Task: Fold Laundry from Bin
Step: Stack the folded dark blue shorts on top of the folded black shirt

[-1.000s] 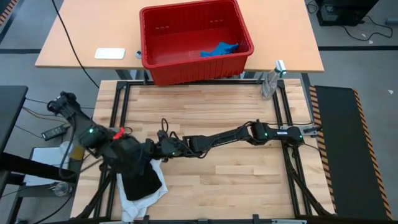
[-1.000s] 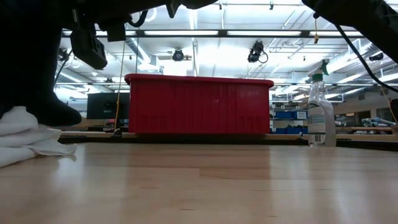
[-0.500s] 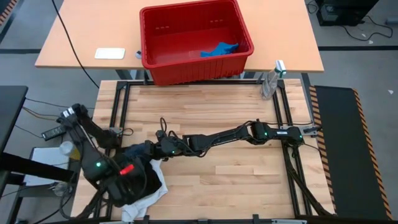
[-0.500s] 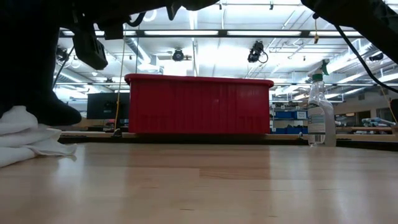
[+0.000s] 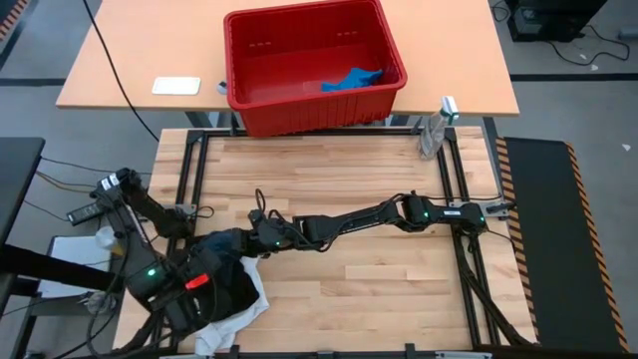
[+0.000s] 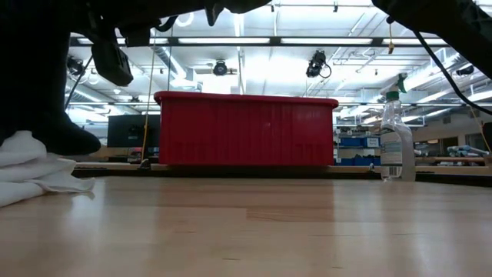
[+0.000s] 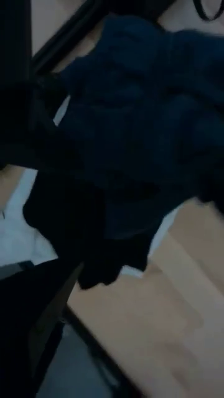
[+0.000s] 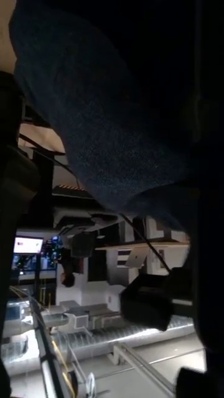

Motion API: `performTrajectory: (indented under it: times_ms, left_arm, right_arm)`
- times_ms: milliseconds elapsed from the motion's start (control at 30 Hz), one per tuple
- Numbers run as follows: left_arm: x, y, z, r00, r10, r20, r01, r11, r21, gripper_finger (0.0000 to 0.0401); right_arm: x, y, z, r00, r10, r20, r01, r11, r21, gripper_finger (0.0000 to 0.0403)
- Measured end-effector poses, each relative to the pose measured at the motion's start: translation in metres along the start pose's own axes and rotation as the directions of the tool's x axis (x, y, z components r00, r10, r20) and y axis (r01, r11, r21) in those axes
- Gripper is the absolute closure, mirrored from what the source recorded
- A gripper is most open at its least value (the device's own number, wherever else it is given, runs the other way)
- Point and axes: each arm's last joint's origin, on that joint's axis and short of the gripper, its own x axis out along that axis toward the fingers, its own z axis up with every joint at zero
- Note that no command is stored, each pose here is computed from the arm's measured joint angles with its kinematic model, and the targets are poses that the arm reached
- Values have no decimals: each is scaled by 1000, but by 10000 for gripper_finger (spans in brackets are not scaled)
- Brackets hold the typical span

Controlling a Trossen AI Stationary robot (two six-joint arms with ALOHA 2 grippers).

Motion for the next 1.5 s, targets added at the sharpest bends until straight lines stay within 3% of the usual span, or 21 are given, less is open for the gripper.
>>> performTrajectory:
  times_ms: [167,333,533,667,833,1000,1133,1333,1500]
  left_arm:
    - [4,1,14,998,64,18,-64,998,-5,132]
    - [6,0,23,996,63,56,-66,997,52,129]
    - [4,2,21,996,81,37,-82,996,34,129]
    - [-18,-1,16,1000,-13,15,12,997,76,137]
    - [-55,1,2,984,-174,33,162,958,236,164]
    - [-68,7,3,975,-221,20,197,903,383,188]
    - [-64,16,21,977,-207,50,166,887,432,200]
    - [-54,51,31,977,-196,77,139,874,466,204]
    - [-46,87,38,963,-233,134,147,873,464,205]
  right_arm:
    - [0,-1,2,1000,-9,-25,9,1000,-4,374]
    - [0,1,5,998,11,-60,-14,999,-46,374]
    - [0,8,16,992,94,-87,-101,992,-79,375]
    - [1,7,22,987,90,-130,-110,981,-157,375]
    - [-1,7,27,936,92,-341,-223,903,-368,375]
    - [-3,7,20,865,91,-493,-336,834,-437,375]
    - [-6,8,6,840,63,-539,-376,783,-495,375]
    - [-26,23,-9,836,-74,-544,-333,720,-609,375]
    - [-29,22,-18,827,-113,-551,-318,714,-624,375]
